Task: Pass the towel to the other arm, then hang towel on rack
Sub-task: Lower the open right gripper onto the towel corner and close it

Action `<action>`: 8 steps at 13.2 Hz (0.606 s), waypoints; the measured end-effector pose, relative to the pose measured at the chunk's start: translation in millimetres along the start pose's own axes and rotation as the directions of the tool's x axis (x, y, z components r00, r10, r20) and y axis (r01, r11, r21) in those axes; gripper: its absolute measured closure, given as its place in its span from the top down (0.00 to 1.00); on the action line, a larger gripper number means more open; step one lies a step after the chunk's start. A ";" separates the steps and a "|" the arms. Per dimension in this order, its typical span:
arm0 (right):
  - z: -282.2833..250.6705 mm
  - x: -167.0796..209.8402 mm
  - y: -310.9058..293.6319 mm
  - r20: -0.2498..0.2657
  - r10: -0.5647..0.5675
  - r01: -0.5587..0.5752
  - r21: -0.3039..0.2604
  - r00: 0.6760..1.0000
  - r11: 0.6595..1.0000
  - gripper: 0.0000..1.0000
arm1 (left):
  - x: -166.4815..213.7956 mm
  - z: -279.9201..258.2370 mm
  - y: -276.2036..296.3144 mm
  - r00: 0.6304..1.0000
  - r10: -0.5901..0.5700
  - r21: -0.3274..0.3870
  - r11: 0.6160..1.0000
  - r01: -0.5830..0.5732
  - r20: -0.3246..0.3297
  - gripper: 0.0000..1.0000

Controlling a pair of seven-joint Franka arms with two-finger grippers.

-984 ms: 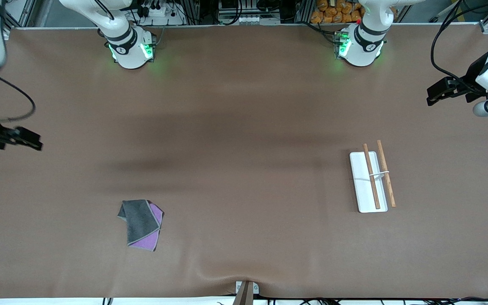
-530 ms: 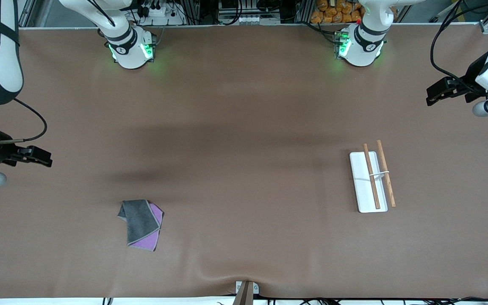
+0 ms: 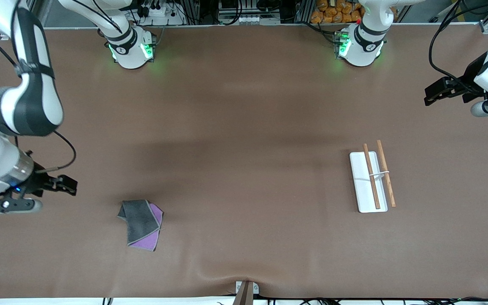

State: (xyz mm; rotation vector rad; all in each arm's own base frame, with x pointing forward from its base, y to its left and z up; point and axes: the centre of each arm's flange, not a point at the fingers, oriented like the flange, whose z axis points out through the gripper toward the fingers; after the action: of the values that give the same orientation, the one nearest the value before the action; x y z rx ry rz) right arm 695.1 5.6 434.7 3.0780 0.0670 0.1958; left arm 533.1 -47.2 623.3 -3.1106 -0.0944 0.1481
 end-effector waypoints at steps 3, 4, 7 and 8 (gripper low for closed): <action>63.5 10.9 -27.4 -0.019 0.007 -0.006 0.062 1.000 0.998 1.00 | 1.6 5.2 0.0 1.000 0.000 0.000 1.000 0.000 0.004 1.00; 86.4 12.7 -43.3 -0.025 -0.008 0.010 0.070 1.000 0.997 1.00 | 2.7 9.0 -0.2 1.000 -0.001 0.000 1.000 0.001 0.005 1.00; 129.2 10.7 -82.9 -0.020 -0.073 0.074 0.073 0.997 0.995 1.00 | 4.7 16.3 -2.3 1.000 -0.005 0.001 1.000 0.005 0.011 1.00; 134.6 11.1 -89.5 -0.030 -0.083 0.085 0.072 0.996 0.994 1.00 | 5.5 19.4 -4.5 1.000 -0.009 0.001 1.000 0.009 0.015 1.00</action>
State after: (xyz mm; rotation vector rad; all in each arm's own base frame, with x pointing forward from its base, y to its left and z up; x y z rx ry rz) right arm 719.7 88.2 297.5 3.1377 0.2098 0.2355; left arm 536.5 -41.9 603.7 -3.1082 -0.1092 0.1710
